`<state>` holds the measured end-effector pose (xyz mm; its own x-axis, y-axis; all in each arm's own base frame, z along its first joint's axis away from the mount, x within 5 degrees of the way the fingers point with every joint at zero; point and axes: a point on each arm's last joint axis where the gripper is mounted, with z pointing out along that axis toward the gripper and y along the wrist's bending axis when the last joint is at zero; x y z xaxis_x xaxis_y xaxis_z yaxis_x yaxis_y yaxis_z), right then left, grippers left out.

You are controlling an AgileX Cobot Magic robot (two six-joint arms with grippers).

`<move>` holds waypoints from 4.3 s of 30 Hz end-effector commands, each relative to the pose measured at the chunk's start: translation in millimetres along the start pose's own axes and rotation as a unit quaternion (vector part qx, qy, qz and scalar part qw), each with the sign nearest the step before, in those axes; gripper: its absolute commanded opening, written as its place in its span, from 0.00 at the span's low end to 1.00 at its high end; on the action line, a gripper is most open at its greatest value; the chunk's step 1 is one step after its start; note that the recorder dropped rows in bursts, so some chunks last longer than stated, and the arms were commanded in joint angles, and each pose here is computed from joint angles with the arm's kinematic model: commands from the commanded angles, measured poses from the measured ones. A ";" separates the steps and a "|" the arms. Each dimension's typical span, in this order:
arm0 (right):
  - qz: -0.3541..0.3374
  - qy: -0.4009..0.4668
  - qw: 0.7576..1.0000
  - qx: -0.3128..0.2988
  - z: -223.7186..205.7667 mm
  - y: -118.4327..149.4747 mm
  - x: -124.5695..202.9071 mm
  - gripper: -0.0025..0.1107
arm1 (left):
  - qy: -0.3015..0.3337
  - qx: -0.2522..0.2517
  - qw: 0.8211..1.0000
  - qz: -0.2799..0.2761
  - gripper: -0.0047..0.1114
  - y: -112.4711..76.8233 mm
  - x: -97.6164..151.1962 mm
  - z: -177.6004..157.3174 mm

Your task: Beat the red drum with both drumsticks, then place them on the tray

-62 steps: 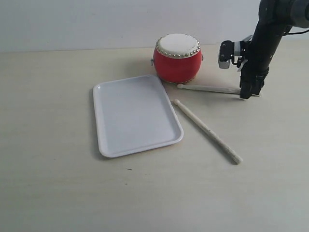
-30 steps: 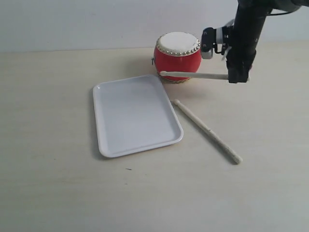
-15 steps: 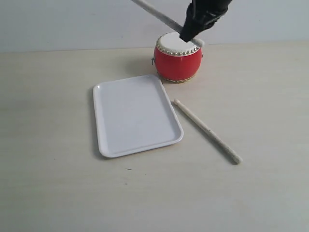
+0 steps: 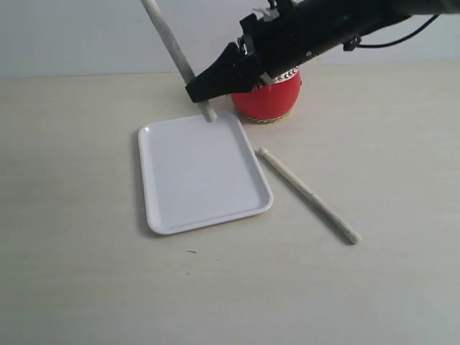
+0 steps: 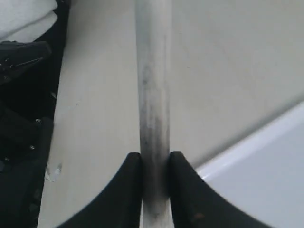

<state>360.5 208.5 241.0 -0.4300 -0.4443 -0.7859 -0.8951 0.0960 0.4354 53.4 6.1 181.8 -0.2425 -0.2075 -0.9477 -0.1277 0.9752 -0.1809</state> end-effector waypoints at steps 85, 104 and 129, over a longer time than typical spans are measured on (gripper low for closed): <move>-0.031 -0.087 0.994 -0.064 63.3 24.8 6.1 0.02 | 0.034 0.538 0.841 -0.038 0.04 -144.8 -63.9 191.3; -0.030 -0.023 0.997 0.061 29.0 33.6 -10.8 0.59 | 0.079 0.429 0.900 0.016 0.04 -135.0 -68.2 202.7; 0.227 0.345 0.811 0.415 -25.5 -3.4 70.2 0.41 | 0.135 0.332 0.931 0.063 0.04 -122.6 -88.4 189.3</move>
<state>337.3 155.7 212.9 -0.8096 -0.5742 -0.1218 -0.5693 0.8186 -0.0756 272.7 -80.0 234.9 -0.4611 -0.0055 -0.8873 0.5212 0.8076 -0.2758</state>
